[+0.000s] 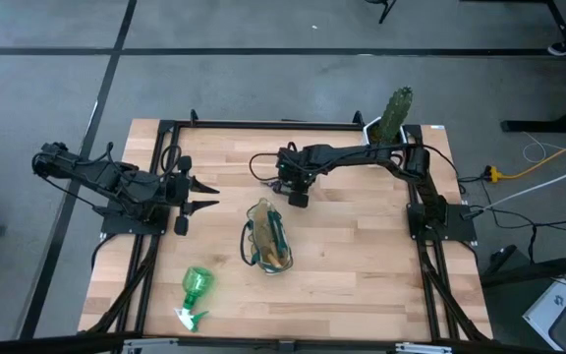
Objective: Pick & Place Garden tools in Gardening bag
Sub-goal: Put the green shear scissors into the gardening bag
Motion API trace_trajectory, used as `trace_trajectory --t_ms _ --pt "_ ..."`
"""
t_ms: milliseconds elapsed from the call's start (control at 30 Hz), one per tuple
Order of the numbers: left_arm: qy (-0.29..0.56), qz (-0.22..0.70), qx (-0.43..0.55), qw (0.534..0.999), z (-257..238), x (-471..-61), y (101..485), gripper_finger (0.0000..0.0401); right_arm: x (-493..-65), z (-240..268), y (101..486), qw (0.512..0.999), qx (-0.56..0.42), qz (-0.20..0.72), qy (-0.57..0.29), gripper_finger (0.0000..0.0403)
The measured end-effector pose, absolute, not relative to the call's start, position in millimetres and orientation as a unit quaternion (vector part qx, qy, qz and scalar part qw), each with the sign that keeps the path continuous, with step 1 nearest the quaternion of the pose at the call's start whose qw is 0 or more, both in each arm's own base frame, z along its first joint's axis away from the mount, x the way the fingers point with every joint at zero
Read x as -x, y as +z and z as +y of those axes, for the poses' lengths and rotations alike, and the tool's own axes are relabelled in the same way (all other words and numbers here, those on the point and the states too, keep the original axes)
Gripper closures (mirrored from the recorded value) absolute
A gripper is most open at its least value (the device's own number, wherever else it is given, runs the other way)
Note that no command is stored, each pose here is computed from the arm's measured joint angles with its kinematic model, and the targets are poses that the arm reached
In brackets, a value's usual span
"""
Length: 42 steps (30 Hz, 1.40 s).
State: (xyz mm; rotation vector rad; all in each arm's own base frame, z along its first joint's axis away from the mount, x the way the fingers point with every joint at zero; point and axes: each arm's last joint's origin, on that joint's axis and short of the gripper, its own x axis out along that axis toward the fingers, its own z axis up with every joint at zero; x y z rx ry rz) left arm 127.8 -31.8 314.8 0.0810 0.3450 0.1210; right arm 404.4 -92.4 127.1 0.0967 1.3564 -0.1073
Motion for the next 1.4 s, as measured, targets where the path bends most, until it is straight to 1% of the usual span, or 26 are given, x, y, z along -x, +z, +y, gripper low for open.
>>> trace_trajectory --t_ms 133,333,467,533,667,833,1167,1333,1400 --pt "0.060 0.172 -0.040 0.983 -32 -128 315 0.0290 -403 -95 127 0.776 -0.047 0.627 -0.052 0.0375" --pt "0.060 0.172 -0.040 0.983 -32 -128 315 0.0294 -402 -101 128 0.777 -0.061 0.625 -0.051 0.0376" --pt "0.060 0.171 -0.040 0.983 -32 -128 315 0.0292 -400 -100 137 0.782 -0.059 0.618 -0.052 0.0377" --pt "0.060 0.171 -0.040 0.983 -32 -128 315 0.0290 -394 -98 146 0.778 -0.060 0.624 -0.050 0.0377" --pt "0.060 0.172 -0.040 0.983 -32 -128 315 0.0291 -391 -97 176 0.801 -0.053 0.594 -0.052 0.0377" --pt "0.060 0.172 -0.040 0.982 -32 -128 315 0.0294 -384 -95 201 0.814 -0.046 0.576 -0.055 0.0377" --pt "0.060 0.172 -0.040 0.982 -32 -128 315 0.0291 -369 -90 257 0.862 -0.031 0.502 -0.062 0.0377" --pt "0.060 0.171 -0.040 0.983 -32 -128 315 0.0294 -362 -81 282 0.890 -0.048 0.454 -0.012 0.0377" --pt "0.060 0.172 -0.040 0.982 -32 -128 315 0.0294 -360 -76 287 0.893 -0.054 0.448 0.012 0.0377"
